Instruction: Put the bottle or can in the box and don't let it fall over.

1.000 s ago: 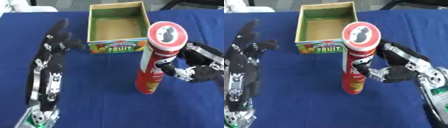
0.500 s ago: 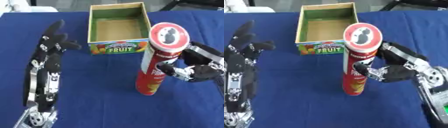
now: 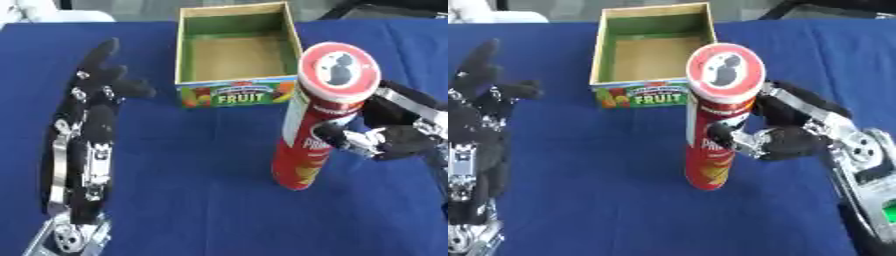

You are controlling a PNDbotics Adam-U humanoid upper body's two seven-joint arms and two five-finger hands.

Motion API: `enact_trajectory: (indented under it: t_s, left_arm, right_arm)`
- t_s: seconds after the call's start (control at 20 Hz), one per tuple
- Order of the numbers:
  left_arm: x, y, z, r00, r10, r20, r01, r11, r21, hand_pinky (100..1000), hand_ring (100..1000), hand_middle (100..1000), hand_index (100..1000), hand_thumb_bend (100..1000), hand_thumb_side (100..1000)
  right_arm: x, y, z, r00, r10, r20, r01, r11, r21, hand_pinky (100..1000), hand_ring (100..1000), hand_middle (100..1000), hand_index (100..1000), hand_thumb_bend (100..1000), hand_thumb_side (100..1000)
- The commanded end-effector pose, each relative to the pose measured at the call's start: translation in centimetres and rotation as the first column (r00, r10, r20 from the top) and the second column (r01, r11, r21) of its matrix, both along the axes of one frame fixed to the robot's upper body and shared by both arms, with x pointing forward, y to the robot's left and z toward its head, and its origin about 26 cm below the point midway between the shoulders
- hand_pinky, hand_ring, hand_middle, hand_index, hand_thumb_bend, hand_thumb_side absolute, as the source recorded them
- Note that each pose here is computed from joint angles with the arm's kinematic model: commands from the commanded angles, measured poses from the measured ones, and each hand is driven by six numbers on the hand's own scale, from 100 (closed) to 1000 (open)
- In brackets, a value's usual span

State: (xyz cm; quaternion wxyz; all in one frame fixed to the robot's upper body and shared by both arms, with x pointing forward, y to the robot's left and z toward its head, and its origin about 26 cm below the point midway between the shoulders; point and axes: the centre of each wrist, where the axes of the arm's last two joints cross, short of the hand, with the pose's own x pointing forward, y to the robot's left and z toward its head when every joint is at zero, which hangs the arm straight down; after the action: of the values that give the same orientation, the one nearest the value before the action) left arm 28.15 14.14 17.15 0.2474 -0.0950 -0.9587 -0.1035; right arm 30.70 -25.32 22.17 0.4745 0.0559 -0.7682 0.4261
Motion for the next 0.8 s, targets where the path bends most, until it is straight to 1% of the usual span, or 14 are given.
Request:
enact_trajectory:
  t_s: [0.05, 0.55, 0.8]
  left_arm:
    - [-0.12, 0.49, 0.47, 1.000, 0.016, 0.023, -0.016, 1.000, -0.003, 804, 625, 896, 788, 100, 672]
    - [-0.05, 0.87, 0.38, 0.999, 0.036, 0.022, -0.036, 0.999, -0.020, 802, 622, 892, 781, 100, 672]
    - [0.00, 1.01, 0.40, 0.999, 0.046, 0.022, -0.045, 0.999, -0.026, 800, 620, 888, 776, 100, 672]
  right_arm:
    - [-0.25, 0.10, 0.92, 1.000, 0.009, 0.026, -0.009, 1.000, -0.004, 1000, 1000, 1000, 1000, 398, 424]
    - [-0.14, 0.47, 1.41, 0.999, 0.027, 0.021, -0.026, 1.000, -0.003, 1000, 1000, 1000, 1000, 391, 412]
    - [-0.10, 0.58, 1.60, 0.999, 0.031, 0.017, -0.031, 1.000, -0.001, 1000, 1000, 1000, 1000, 374, 423]
